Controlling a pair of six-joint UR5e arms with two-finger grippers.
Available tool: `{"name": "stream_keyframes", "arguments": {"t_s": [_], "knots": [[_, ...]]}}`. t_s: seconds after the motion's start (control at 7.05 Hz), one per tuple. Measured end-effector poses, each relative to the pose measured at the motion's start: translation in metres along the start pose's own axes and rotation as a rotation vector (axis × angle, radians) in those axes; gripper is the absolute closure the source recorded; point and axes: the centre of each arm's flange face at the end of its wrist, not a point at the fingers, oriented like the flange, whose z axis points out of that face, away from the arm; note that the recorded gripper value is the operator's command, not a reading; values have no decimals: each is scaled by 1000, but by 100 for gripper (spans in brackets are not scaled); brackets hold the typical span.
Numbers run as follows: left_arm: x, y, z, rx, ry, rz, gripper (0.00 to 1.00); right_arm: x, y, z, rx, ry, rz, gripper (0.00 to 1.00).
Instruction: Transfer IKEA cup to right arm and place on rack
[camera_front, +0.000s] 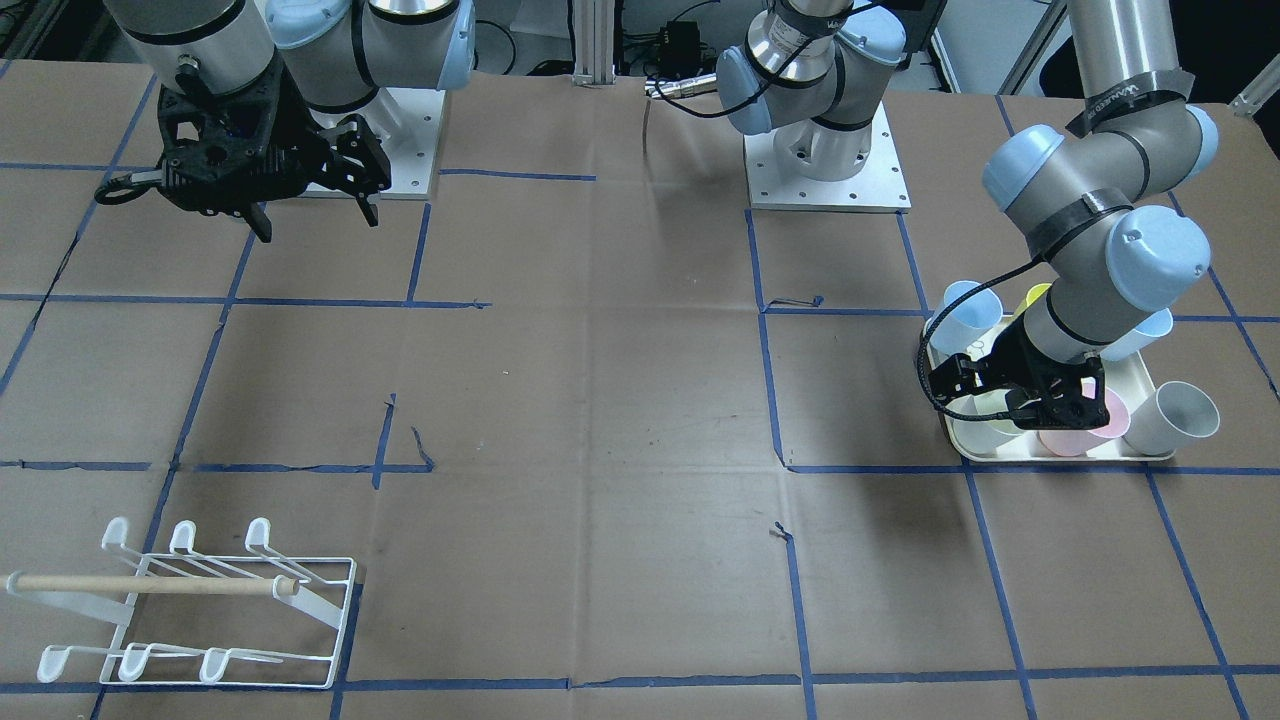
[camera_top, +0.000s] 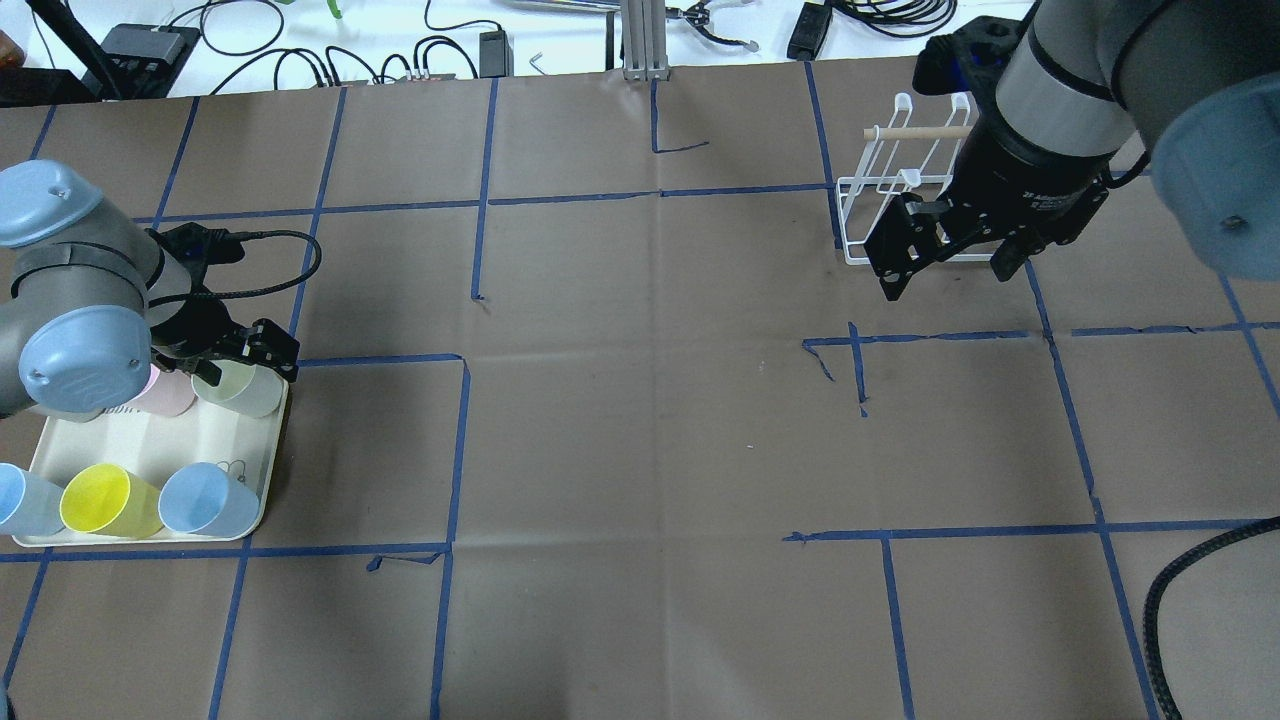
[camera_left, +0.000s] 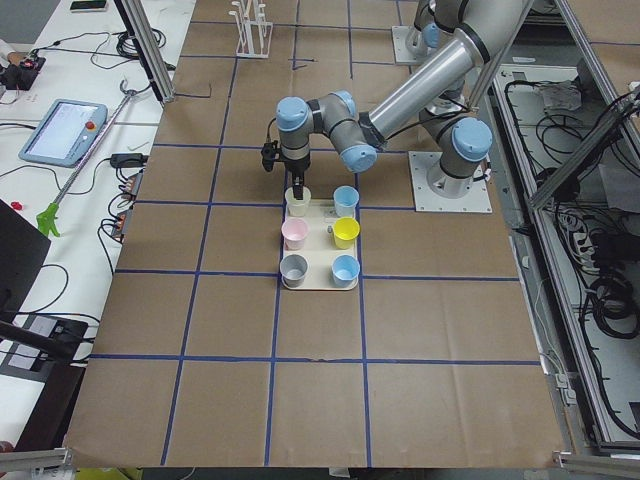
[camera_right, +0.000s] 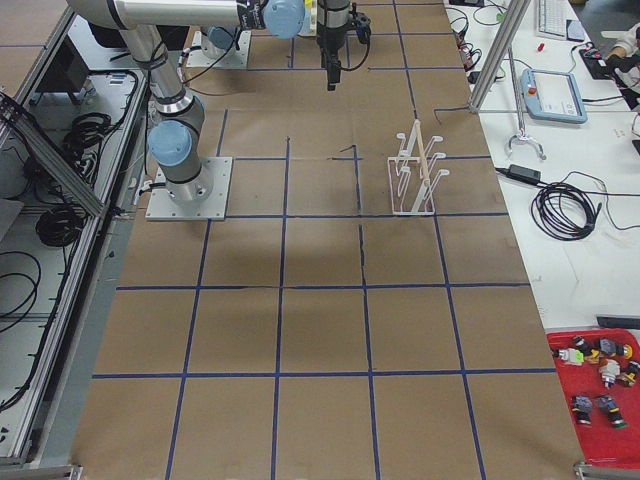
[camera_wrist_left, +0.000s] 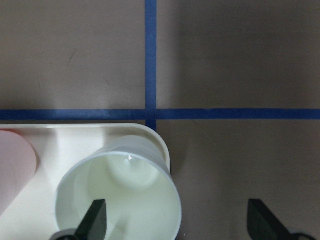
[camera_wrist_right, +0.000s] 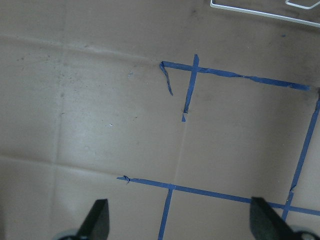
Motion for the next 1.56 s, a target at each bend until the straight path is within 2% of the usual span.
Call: {"name": "stream_keyframes", "arguments": {"t_s": [0.14, 0.28, 0.43, 0.57, 0.71, 0.85, 1.13, 1.42, 1.56], "knots": [[0, 1, 0, -2, -1, 0, 18, 0, 0, 0, 0, 0, 0, 0], [0, 1, 0, -2, -2, 0, 42, 0, 0, 0, 0, 0, 0, 0], [0, 1, 0, -3, -2, 1, 71, 0, 0, 0, -1, -1, 0, 0], [-2, 1, 0, -9, -16, 3, 92, 0, 0, 0, 0, -1, 0, 0], [-5, 3, -1, -23, -51, 3, 100, 0, 0, 0, 0, -1, 0, 0], [-9, 5, -3, -35, -84, 3, 100, 0, 0, 0, 0, 0, 0, 0], [-11, 4, -7, -34, -106, 2, 100, 0, 0, 0, -1, -1, 0, 0], [-11, -1, -26, 4, -117, 4, 100, 0, 0, 0, 0, 0, 0, 0], [-9, -8, -47, 44, -116, 7, 100, 0, 0, -1, 3, 1, 0, 0]]}}
